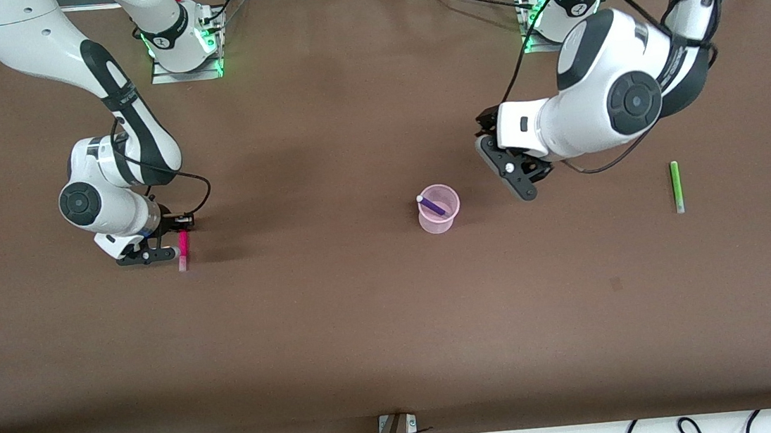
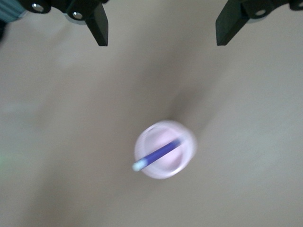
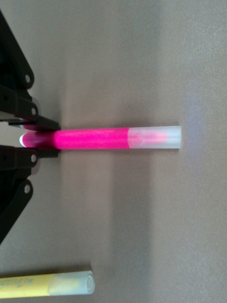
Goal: Organize pens into pink holder with both arms
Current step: 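Drop the blue marker into the cup while the right gripper grasps the highlighter, then return the left arm to rest while the right gripper lifts the highlighter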
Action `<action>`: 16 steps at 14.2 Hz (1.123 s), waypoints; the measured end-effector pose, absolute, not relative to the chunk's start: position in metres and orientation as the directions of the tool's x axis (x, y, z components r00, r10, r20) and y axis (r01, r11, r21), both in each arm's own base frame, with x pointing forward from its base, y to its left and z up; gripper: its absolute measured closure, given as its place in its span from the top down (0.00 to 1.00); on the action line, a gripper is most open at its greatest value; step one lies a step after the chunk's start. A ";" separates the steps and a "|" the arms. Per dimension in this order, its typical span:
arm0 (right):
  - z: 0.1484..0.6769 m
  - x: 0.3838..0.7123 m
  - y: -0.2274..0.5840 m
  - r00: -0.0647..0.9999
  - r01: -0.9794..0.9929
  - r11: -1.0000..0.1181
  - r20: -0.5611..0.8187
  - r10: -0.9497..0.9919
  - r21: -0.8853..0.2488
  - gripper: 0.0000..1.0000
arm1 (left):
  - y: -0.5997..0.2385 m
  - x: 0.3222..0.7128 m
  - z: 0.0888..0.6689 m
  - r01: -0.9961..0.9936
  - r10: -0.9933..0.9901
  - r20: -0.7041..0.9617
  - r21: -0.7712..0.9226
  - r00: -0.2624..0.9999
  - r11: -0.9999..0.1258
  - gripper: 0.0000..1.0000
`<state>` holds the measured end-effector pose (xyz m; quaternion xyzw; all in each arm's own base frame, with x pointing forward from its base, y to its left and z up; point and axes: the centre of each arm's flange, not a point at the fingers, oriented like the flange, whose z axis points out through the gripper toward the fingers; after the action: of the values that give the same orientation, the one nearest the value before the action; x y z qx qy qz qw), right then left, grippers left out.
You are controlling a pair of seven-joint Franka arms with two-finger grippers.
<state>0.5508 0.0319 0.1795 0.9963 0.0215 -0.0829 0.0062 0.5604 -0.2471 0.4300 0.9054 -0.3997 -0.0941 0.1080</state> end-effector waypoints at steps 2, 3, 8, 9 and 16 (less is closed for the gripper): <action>0.179 0.551 0.032 0.985 0.043 -0.999 -0.166 0.041 0.009 0.17 | -0.227 0.568 0.444 -0.707 -0.716 -0.132 0.119 0.685 -0.698 1.00; 0.179 0.551 0.031 0.985 0.043 -0.999 -0.166 0.041 0.008 0.17 | -0.214 0.574 0.455 -0.697 -0.699 -0.143 0.071 0.701 -0.714 1.00; 0.188 0.553 0.034 0.971 -0.018 -0.999 -0.239 -0.008 -0.036 0.17 | -0.122 0.606 0.549 -0.580 -0.576 -0.108 -0.002 0.810 -0.815 1.00; 0.198 0.558 0.039 0.960 -0.048 -0.997 -0.278 -0.028 -0.065 0.17 | -0.108 0.608 0.567 -0.559 -0.556 -0.090 -0.011 0.826 -0.829 1.00; 0.264 0.580 0.094 0.861 -0.308 -0.918 -0.484 -0.157 -0.251 0.17 | -0.016 0.595 0.607 -0.172 -0.171 -0.041 -0.012 0.984 -0.985 1.00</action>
<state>0.5803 0.0942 0.2642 0.9509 -0.1224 -0.2334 -0.1620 0.5948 -0.0159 0.6069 0.9961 -0.0860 -0.0197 -0.0078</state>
